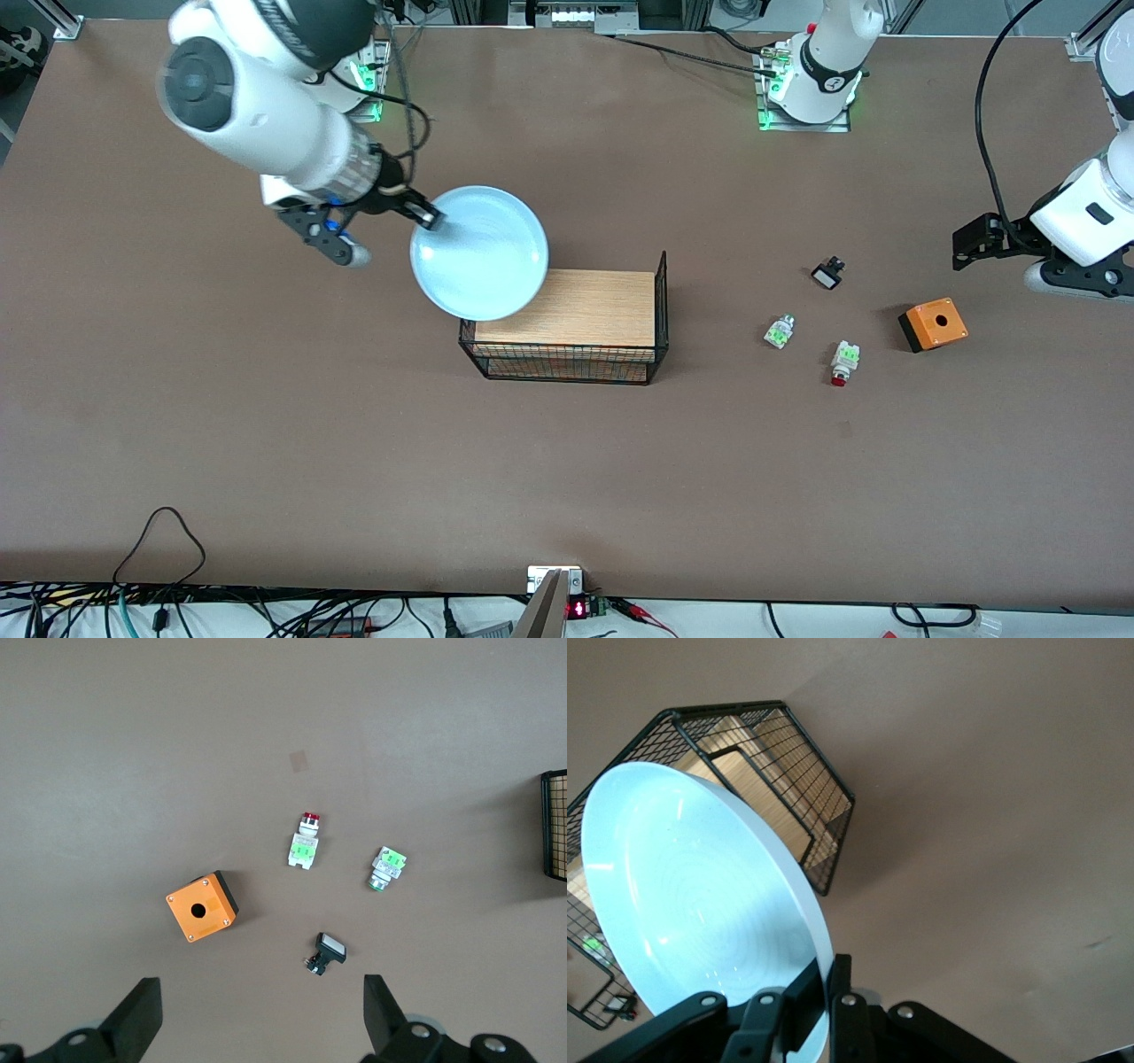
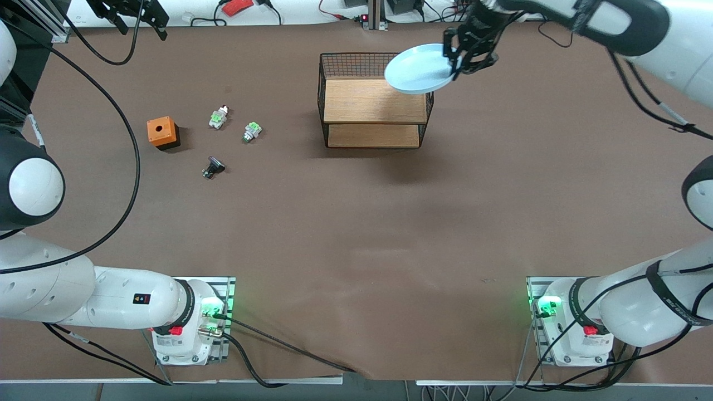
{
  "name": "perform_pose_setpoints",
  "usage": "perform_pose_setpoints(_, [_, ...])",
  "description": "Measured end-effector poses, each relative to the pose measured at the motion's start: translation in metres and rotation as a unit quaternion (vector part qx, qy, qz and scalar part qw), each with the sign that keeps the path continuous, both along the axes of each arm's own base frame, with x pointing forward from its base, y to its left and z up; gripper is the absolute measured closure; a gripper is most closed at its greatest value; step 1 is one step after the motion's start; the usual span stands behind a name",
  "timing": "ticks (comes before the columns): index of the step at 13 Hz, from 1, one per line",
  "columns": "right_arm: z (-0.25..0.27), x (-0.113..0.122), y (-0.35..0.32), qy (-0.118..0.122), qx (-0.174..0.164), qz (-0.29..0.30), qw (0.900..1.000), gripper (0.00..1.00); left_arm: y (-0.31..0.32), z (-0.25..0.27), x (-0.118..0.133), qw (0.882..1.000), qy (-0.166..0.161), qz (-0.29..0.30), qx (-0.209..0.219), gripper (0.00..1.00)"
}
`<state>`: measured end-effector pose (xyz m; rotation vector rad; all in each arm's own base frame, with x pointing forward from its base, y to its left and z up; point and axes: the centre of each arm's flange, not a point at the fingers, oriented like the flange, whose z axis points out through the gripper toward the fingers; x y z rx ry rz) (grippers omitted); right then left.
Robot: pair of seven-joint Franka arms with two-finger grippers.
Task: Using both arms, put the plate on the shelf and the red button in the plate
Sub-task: 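Lift the plate and carry it over the wire basket, then lower the plate onto the wooden board and open the right gripper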
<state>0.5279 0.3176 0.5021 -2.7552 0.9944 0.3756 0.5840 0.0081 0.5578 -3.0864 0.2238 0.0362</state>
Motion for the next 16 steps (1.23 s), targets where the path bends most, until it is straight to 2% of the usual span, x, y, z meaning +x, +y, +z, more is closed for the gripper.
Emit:
perform_pose_setpoints(6, [-0.052,-0.002,0.064,0.008,0.002,-0.076,0.997,0.93,0.009,-0.001,-0.001,1.0,0.006,0.007,0.0,0.0])
perform_pose_setpoints(9, [-0.062,-0.007,0.079,0.005,0.002,-0.077,0.997,0.93,0.009,-0.001,-0.002,1.0,0.007,0.007,0.0,0.0])
perform_pose_setpoints(11, [-0.069,-0.002,0.081,-0.004,0.006,-0.082,0.997,0.93,0.009,-0.002,-0.002,1.0,0.01,0.007,0.0,0.0])
perform_pose_setpoints(16, [-0.091,0.0,0.091,-0.007,0.004,-0.074,0.997,0.93,0.009,-0.003,-0.002,1.0,0.011,0.007,0.0,0.0])
